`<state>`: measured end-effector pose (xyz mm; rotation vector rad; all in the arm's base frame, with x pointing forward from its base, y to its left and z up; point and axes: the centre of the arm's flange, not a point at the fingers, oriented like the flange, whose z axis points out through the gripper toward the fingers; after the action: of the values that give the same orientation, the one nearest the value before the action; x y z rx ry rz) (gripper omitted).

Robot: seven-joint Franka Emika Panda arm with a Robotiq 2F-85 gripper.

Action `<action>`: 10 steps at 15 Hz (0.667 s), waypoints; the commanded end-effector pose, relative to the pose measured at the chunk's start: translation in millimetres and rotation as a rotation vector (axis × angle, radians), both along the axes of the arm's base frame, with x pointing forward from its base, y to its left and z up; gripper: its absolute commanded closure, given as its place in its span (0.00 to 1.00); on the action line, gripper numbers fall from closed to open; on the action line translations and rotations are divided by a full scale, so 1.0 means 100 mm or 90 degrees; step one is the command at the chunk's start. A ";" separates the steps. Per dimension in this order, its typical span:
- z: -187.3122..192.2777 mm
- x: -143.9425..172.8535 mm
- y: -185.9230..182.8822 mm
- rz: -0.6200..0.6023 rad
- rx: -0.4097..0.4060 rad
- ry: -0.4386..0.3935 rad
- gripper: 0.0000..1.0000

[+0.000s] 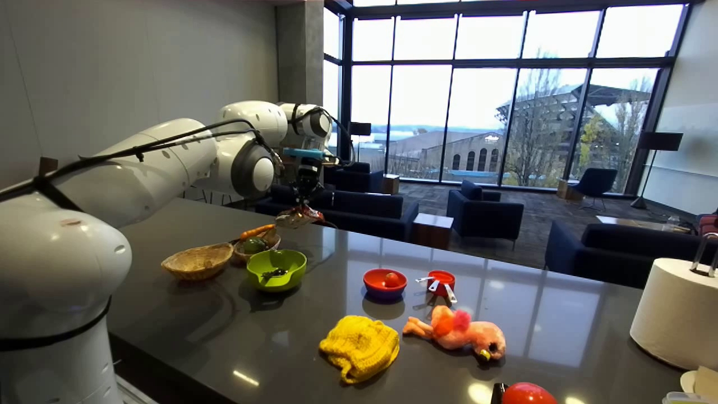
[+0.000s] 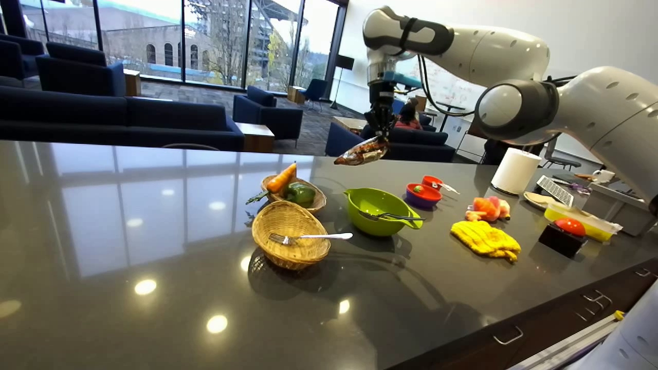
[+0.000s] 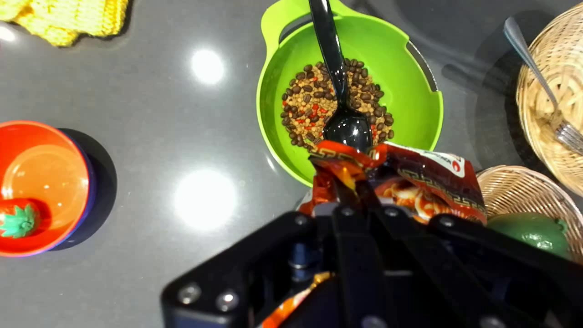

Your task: Put the brown packet inside the green bowl

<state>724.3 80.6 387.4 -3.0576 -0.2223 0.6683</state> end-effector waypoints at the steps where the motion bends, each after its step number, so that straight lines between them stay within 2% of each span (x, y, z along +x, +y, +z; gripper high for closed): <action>1: 0.13 -0.66 -0.10 -0.012 0.011 0.000 0.99; 5: 0.16 -0.73 -0.17 -0.023 0.025 0.013 0.99; 10: 0.07 -0.76 -0.30 -0.048 0.017 0.105 0.99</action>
<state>708.6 61.6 405.7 -2.9969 -0.1712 0.7927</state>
